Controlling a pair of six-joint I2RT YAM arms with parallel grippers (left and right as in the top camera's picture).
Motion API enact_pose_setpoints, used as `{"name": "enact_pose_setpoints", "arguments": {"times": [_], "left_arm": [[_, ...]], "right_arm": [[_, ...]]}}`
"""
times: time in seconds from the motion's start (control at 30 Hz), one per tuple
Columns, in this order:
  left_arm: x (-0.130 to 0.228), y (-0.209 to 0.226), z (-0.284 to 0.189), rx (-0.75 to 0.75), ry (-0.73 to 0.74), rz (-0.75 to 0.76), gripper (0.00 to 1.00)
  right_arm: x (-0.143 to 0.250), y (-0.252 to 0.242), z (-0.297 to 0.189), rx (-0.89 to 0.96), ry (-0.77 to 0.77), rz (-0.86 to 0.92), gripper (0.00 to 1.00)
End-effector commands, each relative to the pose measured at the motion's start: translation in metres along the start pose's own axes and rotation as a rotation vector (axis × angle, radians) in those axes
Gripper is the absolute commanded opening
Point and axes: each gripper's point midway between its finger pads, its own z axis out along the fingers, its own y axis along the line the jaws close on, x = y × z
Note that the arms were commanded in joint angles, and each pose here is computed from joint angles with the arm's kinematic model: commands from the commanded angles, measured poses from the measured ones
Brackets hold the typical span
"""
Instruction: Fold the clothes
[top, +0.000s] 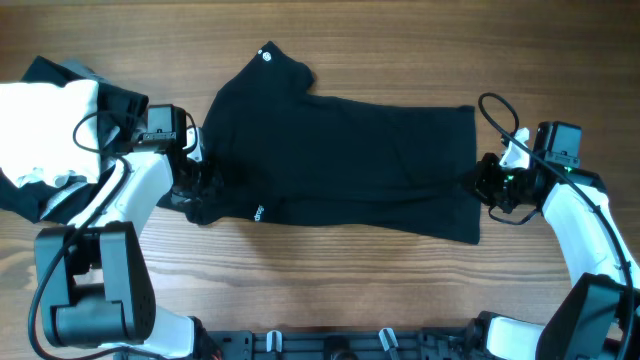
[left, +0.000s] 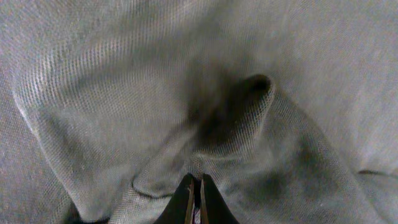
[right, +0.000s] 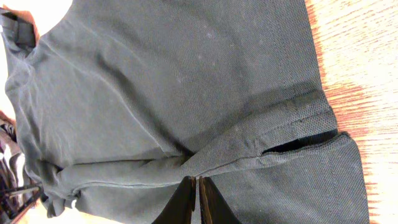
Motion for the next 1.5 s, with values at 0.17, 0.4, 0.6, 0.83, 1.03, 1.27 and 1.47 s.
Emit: {"name": "enact_pose_setpoints", "arguments": {"times": [0.17, 0.4, 0.6, 0.83, 1.03, 1.27, 1.47], "left_arm": [[-0.052, -0.037, -0.062, 0.117, -0.182, 0.021, 0.04], [-0.085, -0.048, -0.069, 0.169, -0.304, -0.041, 0.04], [-0.103, -0.052, -0.067, 0.191, -0.359, -0.076, 0.04], [-0.097, -0.052, -0.049, 0.178, -0.311, -0.075, 0.04], [-0.095, -0.056, -0.046, 0.18, -0.305, -0.065, 0.04], [-0.094, -0.058, -0.051, 0.18, -0.306, -0.017, 0.38], [-0.076, -0.065, -0.069, 0.2, -0.261, 0.021, 0.46]], "right_arm": [[-0.002, 0.002, -0.004, 0.006, -0.015, -0.055, 0.08], [-0.001, -0.018, -0.005, 0.118, -0.018, 0.001, 0.11], [-0.008, -0.03, -0.006, 0.186, -0.057, 0.032, 0.29], [-0.013, -0.036, 0.006, 0.182, -0.066, 0.024, 0.41], [-0.01, -0.046, 0.021, 0.196, -0.024, 0.047, 0.21], [-0.009, -0.028, 0.025, 0.094, 0.002, -0.035, 0.04], [-0.022, -0.008, 0.002, 0.066, -0.06, -0.07, 0.05]]}}
